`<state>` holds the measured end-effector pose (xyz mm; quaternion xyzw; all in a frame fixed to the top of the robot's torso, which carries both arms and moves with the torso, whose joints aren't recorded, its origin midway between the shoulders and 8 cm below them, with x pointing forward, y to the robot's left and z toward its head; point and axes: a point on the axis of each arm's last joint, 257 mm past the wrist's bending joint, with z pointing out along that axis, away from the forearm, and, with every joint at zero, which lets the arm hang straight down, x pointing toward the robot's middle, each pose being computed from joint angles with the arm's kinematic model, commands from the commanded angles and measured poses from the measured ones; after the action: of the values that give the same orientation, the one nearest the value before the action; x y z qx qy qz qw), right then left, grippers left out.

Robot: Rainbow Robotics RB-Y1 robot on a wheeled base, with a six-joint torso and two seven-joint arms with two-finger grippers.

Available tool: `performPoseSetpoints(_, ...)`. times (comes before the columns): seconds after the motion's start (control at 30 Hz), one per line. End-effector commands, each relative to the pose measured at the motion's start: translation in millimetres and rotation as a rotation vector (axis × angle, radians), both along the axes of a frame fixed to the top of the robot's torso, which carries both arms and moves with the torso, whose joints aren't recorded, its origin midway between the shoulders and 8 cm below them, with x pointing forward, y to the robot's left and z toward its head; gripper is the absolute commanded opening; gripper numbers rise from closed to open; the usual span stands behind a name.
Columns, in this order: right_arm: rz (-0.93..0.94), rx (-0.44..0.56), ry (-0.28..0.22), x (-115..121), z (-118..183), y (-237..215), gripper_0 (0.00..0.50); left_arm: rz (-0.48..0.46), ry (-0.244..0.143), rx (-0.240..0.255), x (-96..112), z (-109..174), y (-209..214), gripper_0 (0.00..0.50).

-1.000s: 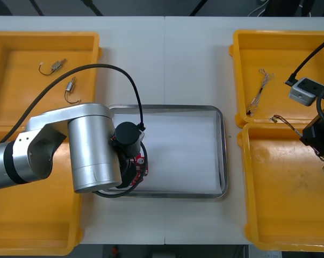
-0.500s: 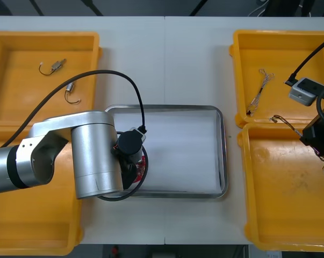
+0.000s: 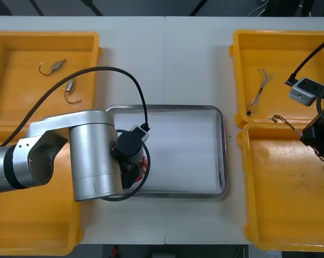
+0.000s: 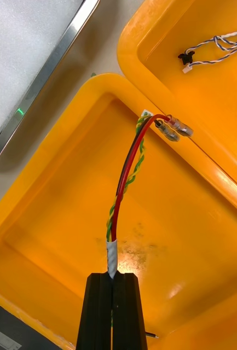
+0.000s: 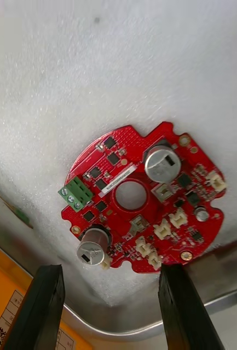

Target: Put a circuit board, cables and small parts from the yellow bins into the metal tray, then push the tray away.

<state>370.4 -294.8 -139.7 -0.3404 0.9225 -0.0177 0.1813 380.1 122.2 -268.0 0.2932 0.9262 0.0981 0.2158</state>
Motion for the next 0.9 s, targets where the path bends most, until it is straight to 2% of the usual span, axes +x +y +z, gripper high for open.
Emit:
performPoseSetpoints(0.03,0.003,0.016,-0.011,2.7,5.6,9.5,0.0,0.021,-0.053,-0.1,6.8,54.5,-9.4,0.5)
performPoseSetpoints(0.2,0.003,0.016,-0.011,2.7,5.6,9.5,0.0,0.002,-0.043,-0.139,1.2,93.2,-4.0,0.5)
performPoseSetpoints(0.4,0.003,0.016,-0.011,2.7,5.6,9.5,0.0,0.025,-0.047,-0.176,6.2,142.1,16.3,0.5)
performPoseSetpoints(0.5,0.003,0.016,-0.011,2.7,5.6,9.5,0.0,0.063,-0.062,-0.194,12.9,167.5,31.7,0.5)
performPoseSetpoints(0.53,0.006,0.021,0.047,-7.2,-13.6,11.9,0.0,0.073,-0.065,-0.198,14.5,172.1,34.9,0.5)
performPoseSetpoints(0.57,0.012,0.019,0.043,-7.0,-12.5,13.3,0.0,0.103,-0.07,-0.212,18.8,185.8,44.9,0.5)
performPoseSetpoints(0.7,0.057,0.008,0.042,-5.9,-10.3,27.8,0.0,0.16,-0.075,-0.251,26.8,212.1,64.1,0.5)
performPoseSetpoints(0.9,0.175,-0.034,0.022,-4.2,-4.5,57.8,0.0,0.255,-0.109,-0.273,39.5,246.1,100.4,0.5)
